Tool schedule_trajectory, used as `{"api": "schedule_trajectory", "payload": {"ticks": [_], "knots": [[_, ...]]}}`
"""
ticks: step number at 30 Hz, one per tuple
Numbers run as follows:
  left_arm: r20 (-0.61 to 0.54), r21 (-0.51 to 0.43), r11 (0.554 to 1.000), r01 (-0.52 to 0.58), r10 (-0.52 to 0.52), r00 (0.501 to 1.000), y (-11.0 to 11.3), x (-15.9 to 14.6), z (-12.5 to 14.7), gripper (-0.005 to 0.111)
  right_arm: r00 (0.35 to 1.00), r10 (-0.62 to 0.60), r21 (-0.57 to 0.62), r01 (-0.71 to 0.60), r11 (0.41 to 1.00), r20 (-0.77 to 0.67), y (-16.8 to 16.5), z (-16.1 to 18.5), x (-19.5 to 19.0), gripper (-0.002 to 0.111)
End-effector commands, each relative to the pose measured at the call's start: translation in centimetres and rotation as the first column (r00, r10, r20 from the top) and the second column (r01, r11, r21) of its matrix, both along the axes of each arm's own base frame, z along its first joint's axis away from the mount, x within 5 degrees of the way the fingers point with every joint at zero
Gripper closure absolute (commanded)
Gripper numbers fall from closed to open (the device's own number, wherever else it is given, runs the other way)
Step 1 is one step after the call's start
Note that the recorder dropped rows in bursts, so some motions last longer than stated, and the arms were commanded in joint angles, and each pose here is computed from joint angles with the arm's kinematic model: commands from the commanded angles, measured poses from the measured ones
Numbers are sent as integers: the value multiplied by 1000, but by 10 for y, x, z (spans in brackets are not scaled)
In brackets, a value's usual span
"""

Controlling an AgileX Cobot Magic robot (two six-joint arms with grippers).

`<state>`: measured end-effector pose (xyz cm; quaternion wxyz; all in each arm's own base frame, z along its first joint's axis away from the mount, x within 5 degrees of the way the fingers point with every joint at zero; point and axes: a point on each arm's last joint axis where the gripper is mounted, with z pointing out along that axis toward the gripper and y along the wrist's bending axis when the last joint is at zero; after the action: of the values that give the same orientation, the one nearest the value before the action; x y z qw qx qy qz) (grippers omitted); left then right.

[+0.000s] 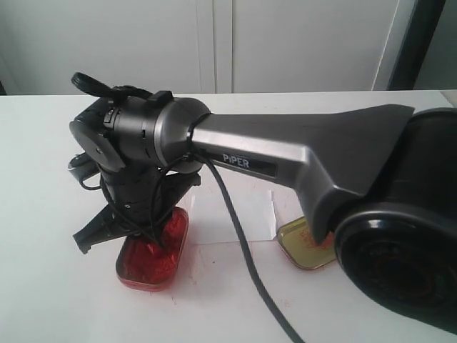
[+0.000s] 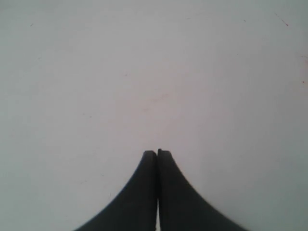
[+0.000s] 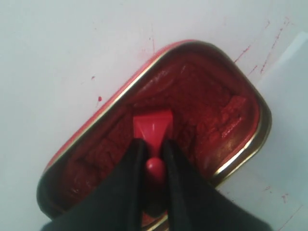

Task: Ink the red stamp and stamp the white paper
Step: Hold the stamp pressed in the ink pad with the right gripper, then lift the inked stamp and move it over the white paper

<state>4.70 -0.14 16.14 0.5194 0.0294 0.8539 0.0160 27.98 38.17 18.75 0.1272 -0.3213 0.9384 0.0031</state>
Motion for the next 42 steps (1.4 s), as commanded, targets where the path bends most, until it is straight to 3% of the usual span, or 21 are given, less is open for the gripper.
{"api": "schedule_trajectory", "payload": {"ticks": [1, 8, 14, 20, 42], "knots": [[-3, -6, 1000, 7, -7, 1000, -1, 0, -2, 107, 1000, -2, -29, 2, 1000, -3, -1, -3, -1, 108], [-3, -6, 1000, 7, -7, 1000, -1, 0, -2, 107, 1000, -5, -13, 5, 1000, 4, -3, 9, -3, 108], [-3, -6, 1000, 7, -7, 1000, -1, 0, -2, 107, 999, -9, -68, 7, 998, -33, -2, -14, -2, 108], [-3, -6, 1000, 7, -7, 1000, -1, 0, -2, 107, 1000, 3, -31, -3, 1000, -3, -5, 9, -3, 108], [-3, -6, 1000, 7, -7, 1000, -1, 0, -2, 107, 1000, 6, -30, -6, 1000, -3, -6, 13, -4, 108]]}}
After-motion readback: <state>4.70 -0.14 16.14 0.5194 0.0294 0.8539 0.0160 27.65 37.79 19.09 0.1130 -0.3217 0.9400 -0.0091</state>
